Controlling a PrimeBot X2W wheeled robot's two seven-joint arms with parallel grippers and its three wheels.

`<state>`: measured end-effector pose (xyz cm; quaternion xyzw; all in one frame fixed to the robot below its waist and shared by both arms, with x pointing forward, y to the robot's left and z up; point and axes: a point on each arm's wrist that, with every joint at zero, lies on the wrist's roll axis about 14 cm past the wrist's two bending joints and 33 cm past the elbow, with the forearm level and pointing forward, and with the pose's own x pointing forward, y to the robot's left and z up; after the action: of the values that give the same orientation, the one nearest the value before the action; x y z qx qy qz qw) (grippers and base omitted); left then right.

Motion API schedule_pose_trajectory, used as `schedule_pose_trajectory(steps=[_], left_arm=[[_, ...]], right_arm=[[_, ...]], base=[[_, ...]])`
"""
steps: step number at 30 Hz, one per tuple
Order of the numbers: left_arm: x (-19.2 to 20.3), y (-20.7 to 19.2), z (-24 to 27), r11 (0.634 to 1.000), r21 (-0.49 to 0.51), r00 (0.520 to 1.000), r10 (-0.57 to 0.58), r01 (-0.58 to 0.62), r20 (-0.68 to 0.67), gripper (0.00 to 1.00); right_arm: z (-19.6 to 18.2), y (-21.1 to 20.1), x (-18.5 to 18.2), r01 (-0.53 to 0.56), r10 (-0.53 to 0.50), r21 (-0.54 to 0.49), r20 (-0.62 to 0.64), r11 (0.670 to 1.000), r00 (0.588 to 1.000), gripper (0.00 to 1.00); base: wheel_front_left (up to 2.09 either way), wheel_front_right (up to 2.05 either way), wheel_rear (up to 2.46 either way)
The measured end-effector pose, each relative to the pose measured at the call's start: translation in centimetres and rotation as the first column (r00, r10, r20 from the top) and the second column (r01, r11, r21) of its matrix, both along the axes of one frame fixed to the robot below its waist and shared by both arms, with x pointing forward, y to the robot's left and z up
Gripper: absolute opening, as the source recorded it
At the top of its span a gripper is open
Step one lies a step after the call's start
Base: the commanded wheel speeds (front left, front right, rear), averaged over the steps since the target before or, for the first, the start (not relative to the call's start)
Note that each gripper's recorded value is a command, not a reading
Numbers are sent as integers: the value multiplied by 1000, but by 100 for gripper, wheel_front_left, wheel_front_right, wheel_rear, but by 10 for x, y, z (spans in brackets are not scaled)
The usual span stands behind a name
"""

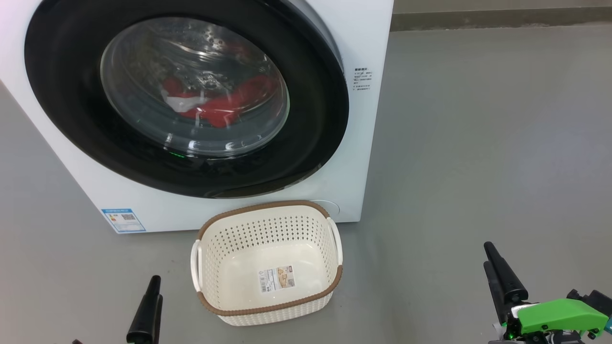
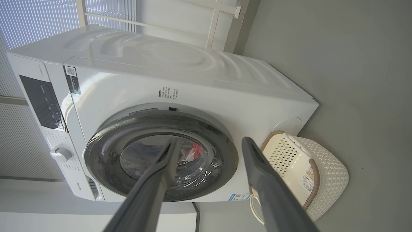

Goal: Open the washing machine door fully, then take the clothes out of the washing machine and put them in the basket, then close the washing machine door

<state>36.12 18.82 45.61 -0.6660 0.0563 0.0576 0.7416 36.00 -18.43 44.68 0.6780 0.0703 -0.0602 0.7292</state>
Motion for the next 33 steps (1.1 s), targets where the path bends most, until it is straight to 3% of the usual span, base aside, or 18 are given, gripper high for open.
schedule_pose_trajectory(steps=[18,26,33], left_arm=[[-3,10,7,963,270,1000,-3,-1,14,100],[-7,9,8,921,390,1000,-20,14,12,100],[-7,6,13,881,473,999,-39,26,18,100]], right_arm=[[-3,11,0,-65,64,-167,-11,984,998,100],[-3,13,-1,-90,90,-278,-12,956,996,100],[-2,14,-1,-118,122,-390,-16,913,992,100]], base=[[0,0,0],[0,0,0],[0,0,0]])
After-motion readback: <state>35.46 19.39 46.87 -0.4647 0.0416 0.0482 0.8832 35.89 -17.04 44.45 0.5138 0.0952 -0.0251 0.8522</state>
